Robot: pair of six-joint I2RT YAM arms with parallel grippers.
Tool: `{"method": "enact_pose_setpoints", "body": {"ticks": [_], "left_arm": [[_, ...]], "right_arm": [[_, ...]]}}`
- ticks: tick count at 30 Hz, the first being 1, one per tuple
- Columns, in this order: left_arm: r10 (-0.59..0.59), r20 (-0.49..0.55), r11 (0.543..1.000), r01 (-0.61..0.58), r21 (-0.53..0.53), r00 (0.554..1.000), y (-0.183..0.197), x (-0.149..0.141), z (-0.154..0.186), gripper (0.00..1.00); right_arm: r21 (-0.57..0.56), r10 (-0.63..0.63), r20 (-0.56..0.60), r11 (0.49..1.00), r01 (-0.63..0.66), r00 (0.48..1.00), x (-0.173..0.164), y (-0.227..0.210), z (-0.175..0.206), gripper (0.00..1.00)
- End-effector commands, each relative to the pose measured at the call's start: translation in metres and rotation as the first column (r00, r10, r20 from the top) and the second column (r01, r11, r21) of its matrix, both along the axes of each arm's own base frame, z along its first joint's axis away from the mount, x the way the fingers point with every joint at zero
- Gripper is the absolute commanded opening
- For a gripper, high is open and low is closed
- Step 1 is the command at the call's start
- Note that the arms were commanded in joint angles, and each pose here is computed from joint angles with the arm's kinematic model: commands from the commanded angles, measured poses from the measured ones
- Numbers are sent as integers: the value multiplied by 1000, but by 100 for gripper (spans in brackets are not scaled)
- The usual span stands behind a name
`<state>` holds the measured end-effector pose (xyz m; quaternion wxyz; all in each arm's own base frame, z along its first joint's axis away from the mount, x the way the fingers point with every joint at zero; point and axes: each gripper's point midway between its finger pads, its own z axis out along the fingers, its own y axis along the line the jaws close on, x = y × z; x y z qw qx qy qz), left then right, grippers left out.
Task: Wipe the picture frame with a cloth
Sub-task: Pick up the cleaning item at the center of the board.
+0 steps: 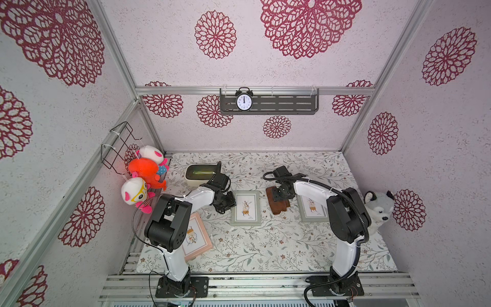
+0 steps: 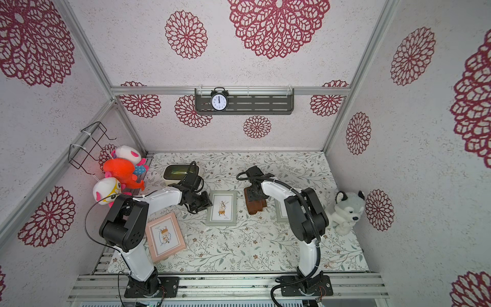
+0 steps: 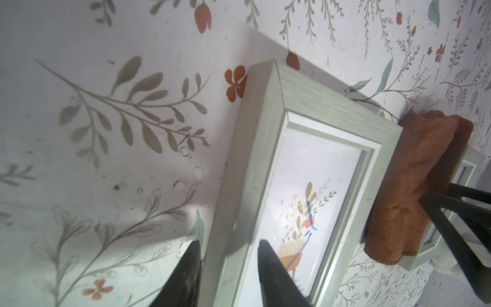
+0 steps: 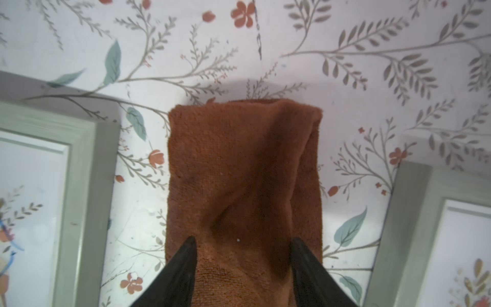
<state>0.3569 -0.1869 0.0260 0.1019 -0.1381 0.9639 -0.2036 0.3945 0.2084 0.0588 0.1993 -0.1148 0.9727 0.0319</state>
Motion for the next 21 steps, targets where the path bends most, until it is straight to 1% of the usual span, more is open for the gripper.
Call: {"method": "enact_pose_setpoints", "body": {"ticks": [1, 5, 12, 15, 17, 19, 21], "left_arm": [[-4, 5, 1000, 4, 9, 1000, -3, 4, -2, 37], [-1, -2, 1000, 1, 14, 1000, -3, 3, -5, 35], [-6, -16, 1000, 7, 22, 1000, -3, -1, -11, 33], [-1, -27, 999, 2, 33, 1000, -1, -4, -15, 32], [2, -37, 999, 0, 45, 999, 1, -7, -19, 32], [5, -45, 998, -2, 60, 999, 2, -9, -22, 31], [5, -56, 997, -1, 71, 998, 3, -11, -25, 30]], "right_arm": [[52, 37, 27, 998, -38, 999, 6, 16, 17, 59], [38, 40, -21, 999, -39, 999, 9, 21, -6, 59], [-28, 31, -70, 999, -33, 997, 6, 13, -35, 59], [-68, 19, -92, 997, -25, 996, 2, 5, -46, 56], [-88, 12, -98, 996, -20, 995, 0, 1, -50, 48], [-91, 12, -93, 996, -20, 996, 0, 0, -49, 33], [-69, 19, -73, 997, -24, 997, 1, 2, -42, 16]]}}
